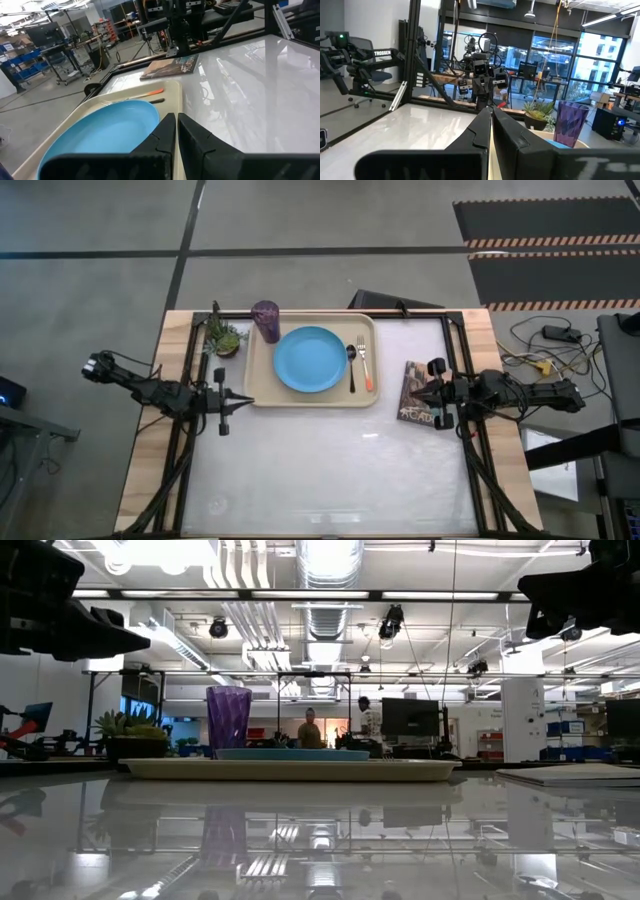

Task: Pick and place plate/cup/fork/spoon on tray
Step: Return to Home Position

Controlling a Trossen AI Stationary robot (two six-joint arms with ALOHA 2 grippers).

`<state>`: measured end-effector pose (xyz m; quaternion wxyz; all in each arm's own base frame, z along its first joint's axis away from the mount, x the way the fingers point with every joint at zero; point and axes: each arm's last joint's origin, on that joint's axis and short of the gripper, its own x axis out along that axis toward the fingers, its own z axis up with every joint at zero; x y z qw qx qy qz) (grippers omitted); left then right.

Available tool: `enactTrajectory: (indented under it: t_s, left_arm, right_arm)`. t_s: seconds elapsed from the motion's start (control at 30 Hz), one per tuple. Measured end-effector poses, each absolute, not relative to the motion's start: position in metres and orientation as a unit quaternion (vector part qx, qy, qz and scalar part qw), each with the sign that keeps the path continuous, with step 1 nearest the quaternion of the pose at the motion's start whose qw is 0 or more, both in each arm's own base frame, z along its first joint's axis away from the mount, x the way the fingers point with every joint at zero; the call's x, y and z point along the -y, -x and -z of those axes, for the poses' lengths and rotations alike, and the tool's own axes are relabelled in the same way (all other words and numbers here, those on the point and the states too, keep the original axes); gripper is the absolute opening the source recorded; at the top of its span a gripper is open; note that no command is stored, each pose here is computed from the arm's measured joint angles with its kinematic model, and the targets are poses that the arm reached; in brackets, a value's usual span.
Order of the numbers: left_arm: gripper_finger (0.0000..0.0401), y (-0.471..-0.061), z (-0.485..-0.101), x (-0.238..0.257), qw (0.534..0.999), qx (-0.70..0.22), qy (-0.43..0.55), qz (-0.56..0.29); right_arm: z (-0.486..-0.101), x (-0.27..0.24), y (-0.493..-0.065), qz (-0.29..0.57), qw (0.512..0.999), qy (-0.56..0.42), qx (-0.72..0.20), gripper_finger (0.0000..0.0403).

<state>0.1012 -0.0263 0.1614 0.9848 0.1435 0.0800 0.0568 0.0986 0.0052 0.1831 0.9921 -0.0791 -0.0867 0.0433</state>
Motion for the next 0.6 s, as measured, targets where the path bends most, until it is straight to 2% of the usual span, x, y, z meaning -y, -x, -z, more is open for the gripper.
enactTrajectory:
  t_s: [0.6]
  left_arm:
    - [0.0002,-0.1025,-0.1592,0.0268,0.983,-0.091,-0.149,-0.055]
  right_arm:
    - [-0.1831,-0.0051,-0.0986,-0.043,0.992,0.079,0.086,0.0009]
